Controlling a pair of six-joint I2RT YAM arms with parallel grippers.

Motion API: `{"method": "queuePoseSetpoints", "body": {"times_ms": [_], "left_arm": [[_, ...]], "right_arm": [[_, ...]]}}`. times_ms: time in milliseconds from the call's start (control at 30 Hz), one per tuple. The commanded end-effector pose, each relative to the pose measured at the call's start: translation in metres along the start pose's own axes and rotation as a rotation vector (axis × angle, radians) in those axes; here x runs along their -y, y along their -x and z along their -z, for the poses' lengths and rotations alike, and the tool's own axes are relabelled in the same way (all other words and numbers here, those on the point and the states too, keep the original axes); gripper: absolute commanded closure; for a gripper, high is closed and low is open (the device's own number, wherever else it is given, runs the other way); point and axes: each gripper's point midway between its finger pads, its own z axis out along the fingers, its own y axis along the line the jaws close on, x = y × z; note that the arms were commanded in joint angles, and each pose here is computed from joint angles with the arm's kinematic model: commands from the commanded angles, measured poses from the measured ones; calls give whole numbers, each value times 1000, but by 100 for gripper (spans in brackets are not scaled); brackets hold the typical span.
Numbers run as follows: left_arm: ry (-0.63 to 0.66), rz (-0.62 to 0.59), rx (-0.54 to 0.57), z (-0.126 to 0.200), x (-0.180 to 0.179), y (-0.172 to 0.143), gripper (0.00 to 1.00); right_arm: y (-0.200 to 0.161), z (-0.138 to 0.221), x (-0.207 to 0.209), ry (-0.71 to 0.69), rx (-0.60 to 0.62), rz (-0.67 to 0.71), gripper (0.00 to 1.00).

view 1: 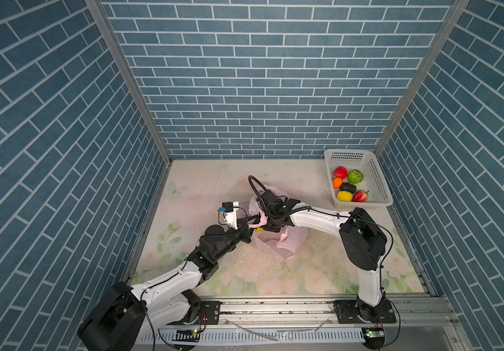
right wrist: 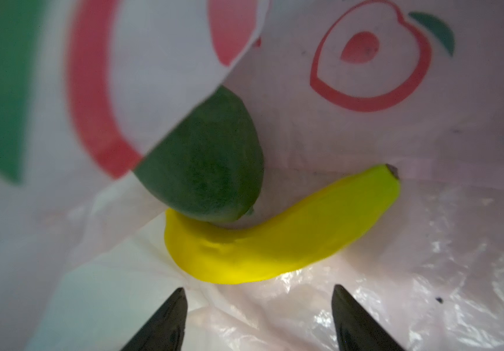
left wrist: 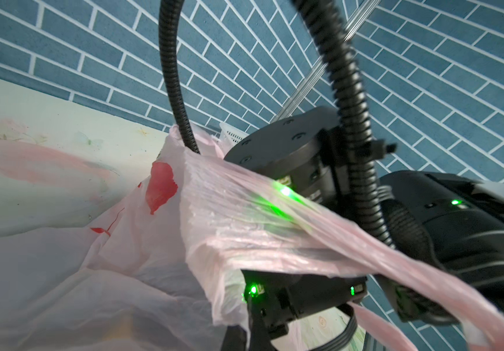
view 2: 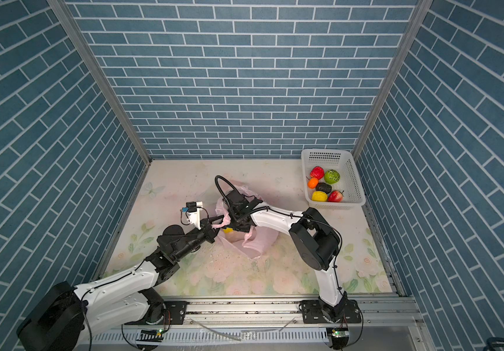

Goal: Untie the knot of the plastic bag and take out the fruit
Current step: Pick up the fruit from the plastic bag.

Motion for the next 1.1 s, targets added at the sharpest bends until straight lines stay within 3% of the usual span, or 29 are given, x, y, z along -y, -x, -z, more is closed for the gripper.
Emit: {"method": "queuePoseSetpoints", "body": {"times_ms": [0, 133, 467, 833, 1067], "left_arm": [[-78, -20, 103, -6, 22, 33, 95], [-103, -3, 107, -8, 25, 33, 96], [-112, -1, 106, 0, 28, 32, 96], [-89, 6, 77, 16, 22, 21, 96], [-83, 22, 28, 28, 18, 5, 96]], "right_arm": [[0, -9, 8, -5, 9, -104, 25], [13, -8, 12, -34, 52, -137, 25], [16, -30, 28, -100, 17, -212, 29], [20, -15, 42, -157, 70, -208, 79], [36, 13, 36, -138, 169, -178, 94]]}}
